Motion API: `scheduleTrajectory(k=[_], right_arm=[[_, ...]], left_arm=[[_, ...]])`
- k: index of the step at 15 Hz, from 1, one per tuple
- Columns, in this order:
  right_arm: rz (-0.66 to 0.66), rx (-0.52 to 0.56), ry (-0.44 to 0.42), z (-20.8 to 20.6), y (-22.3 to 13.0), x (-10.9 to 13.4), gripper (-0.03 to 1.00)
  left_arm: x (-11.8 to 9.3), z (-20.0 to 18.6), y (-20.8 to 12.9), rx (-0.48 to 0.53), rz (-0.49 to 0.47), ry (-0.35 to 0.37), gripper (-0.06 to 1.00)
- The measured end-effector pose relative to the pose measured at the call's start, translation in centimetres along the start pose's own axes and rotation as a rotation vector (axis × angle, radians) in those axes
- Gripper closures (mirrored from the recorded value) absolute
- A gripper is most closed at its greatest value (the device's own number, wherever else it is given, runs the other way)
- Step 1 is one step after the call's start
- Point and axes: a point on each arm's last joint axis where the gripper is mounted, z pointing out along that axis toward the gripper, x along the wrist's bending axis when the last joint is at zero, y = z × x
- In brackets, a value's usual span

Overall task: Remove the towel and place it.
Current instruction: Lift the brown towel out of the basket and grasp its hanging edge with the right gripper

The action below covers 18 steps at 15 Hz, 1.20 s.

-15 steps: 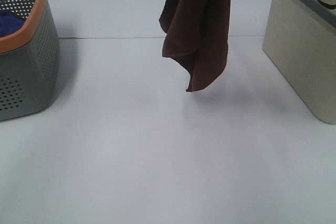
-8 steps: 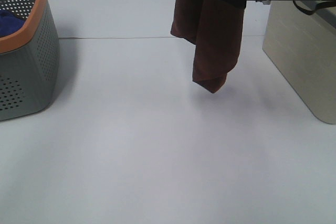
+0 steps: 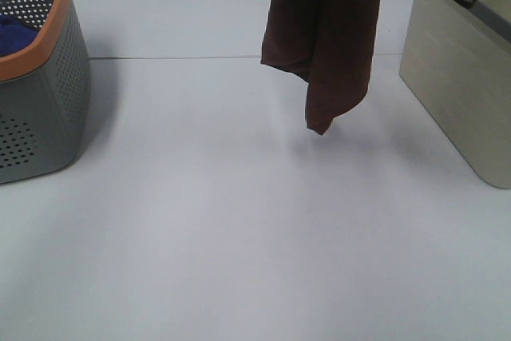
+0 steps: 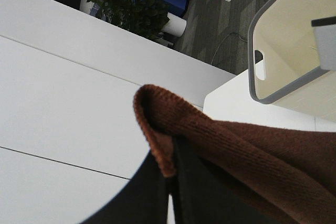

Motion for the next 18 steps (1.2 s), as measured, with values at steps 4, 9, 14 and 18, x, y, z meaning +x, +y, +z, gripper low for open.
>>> scheduleTrajectory(k=[4,9,14,18], right_arm=[[0.007,0.035,-0.102,0.0,-0.4,-1.0,0.34],[-0.056,0.059,-0.219,-1.1,0.3,-1.5,0.34],[-0.041,0.073,-0.157,-0.2,-0.5,-1.4,0.37],[-0.009,0.101,-0.058,1.6,-2.5,-1.5,0.37]], left_arm=[[0.0,0.0,0.0,0.000,0.000,0.000,0.94],[-0.8,0.8,-0.4,0.009,0.000,-0.020,0.94],[-0.8,0.8,-0.4,0.009,0.000,-0.020,0.94],[-0.8,0.8,-0.4,0.009,0.000,-0.020,0.94]])
